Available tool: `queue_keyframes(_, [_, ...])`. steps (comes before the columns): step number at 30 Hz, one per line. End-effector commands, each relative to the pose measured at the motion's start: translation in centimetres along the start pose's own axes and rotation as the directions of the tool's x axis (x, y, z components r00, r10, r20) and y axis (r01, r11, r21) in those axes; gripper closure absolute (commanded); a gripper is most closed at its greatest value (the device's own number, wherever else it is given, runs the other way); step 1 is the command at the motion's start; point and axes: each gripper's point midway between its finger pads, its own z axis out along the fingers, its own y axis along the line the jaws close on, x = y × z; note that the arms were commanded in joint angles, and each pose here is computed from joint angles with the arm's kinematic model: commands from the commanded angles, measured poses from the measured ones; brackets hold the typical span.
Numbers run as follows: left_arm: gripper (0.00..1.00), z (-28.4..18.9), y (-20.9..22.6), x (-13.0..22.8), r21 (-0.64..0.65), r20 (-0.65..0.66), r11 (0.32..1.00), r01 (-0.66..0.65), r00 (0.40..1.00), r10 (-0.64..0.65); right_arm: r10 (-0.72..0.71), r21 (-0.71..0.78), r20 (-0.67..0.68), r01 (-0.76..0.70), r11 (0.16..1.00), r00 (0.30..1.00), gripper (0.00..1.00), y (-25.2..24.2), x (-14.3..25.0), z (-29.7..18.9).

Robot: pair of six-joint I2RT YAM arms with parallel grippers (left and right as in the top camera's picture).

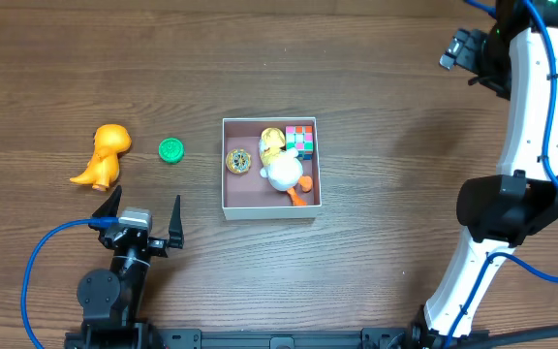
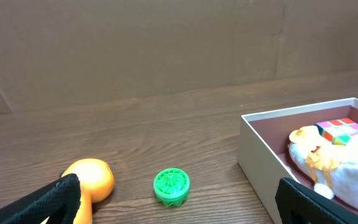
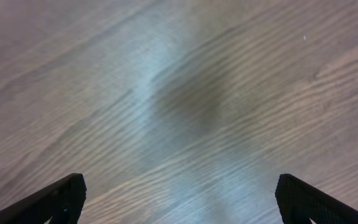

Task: Pack container
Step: 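Withdraw the right arm up and to the right of the box, then move the left gripper over the green lattice ball and lower it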

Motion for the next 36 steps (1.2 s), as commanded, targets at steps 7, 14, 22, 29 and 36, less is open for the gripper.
queue_keyframes(7, [0.00,0.0,0.8,-0.1,-0.043,0.008,0.996,0.077,0.997,-0.077,0.019,0.019,0.002,-0.019,1.000,1.000,0.00,-1.1,0.0,-0.2])
queue_keyframes(14, [0.00,-0.6,-2.8,-2.0,0.179,0.000,0.934,0.310,0.949,-0.315,0.019,0.019,0.004,-0.019,1.000,1.000,0.00,-1.1,0.0,-0.2])
queue_keyframes(22, [0.00,-2.7,-0.8,-10.2,0.070,0.106,0.994,0.083,0.990,-0.090,0.019,0.017,0.006,-0.020,1.000,1.000,0.00,-1.1,-0.1,-0.2])
queue_keyframes(29, [0.00,-1.5,-0.1,-14.9,0.082,-0.153,0.997,0.000,0.988,0.013,0.020,0.016,0.010,-0.020,1.000,1.000,0.00,-1.0,-0.1,-0.2])
queue_keyframes(36, [0.00,2.0,-0.3,-14.6,0.140,-0.503,0.983,0.120,0.864,-0.034,0.019,0.016,0.010,-0.019,1.000,1.000,0.00,-1.0,-0.1,-0.2])
